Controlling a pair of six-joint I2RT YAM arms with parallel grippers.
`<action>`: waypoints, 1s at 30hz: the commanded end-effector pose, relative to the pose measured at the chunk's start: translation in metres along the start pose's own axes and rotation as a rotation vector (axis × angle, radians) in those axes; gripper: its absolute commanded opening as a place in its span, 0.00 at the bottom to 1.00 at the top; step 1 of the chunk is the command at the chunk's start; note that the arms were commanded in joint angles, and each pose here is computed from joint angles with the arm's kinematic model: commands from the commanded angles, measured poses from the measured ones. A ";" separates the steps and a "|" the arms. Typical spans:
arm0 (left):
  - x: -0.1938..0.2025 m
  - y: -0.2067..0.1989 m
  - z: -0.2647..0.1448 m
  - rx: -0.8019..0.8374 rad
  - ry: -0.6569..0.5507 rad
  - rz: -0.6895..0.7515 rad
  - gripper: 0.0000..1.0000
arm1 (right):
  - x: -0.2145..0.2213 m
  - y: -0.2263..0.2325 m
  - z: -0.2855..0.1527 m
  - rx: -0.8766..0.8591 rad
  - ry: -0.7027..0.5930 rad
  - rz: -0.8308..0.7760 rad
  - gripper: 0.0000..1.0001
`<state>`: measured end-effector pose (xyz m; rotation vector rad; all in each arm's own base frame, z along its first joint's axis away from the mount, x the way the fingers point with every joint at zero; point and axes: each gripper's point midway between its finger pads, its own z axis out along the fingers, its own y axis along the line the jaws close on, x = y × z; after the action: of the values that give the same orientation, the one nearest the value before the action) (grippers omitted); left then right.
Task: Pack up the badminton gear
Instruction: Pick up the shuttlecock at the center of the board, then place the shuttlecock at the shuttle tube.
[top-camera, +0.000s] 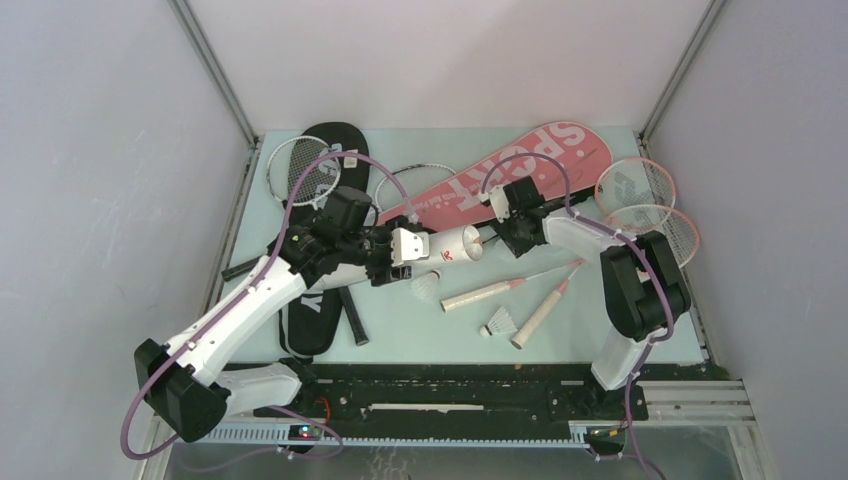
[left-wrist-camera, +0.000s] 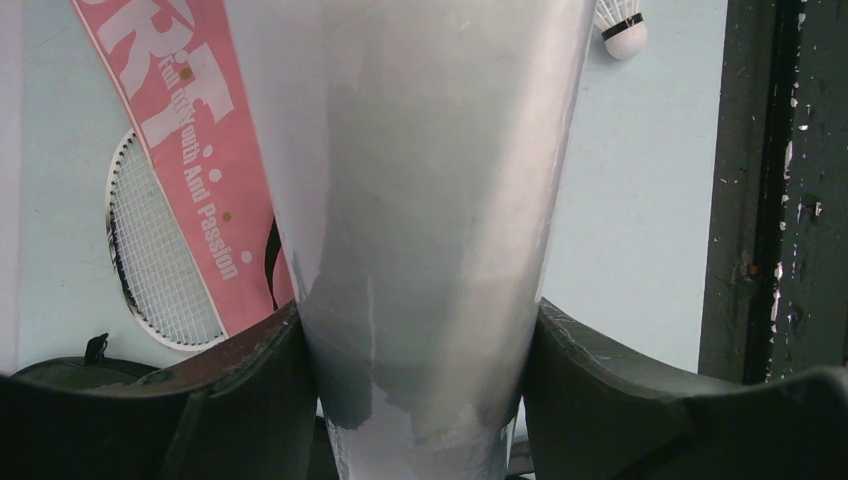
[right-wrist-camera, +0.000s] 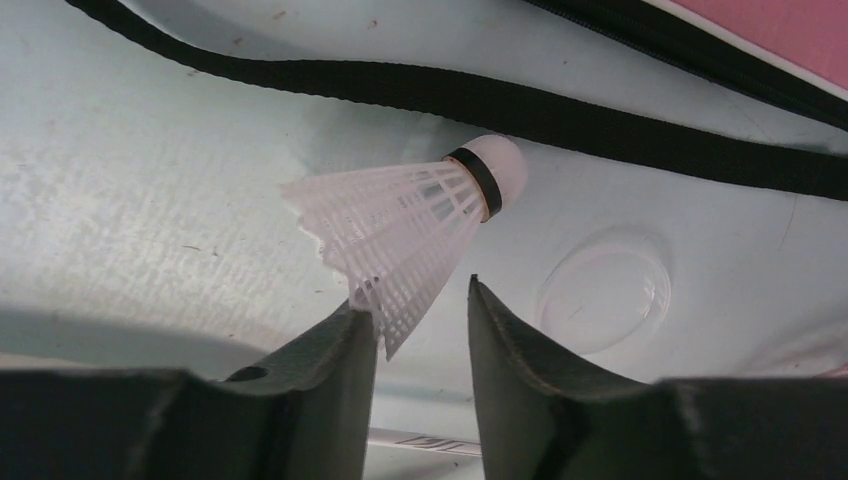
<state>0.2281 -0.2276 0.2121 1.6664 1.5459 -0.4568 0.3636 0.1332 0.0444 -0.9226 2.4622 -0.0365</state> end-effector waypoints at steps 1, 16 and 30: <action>-0.010 0.002 -0.006 -0.019 -0.047 0.045 0.62 | -0.023 -0.014 -0.003 0.060 -0.059 -0.006 0.42; -0.008 0.006 -0.004 -0.023 -0.035 0.056 0.62 | -0.036 -0.049 -0.061 0.095 -0.180 0.074 0.00; 0.018 0.012 -0.008 -0.027 0.098 0.203 0.62 | -0.041 0.019 -0.217 -0.270 -0.540 -0.158 0.00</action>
<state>0.2346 -0.2188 0.2081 1.7605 1.4777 -0.3473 0.3136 0.1187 0.2186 -0.9151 2.0459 0.2692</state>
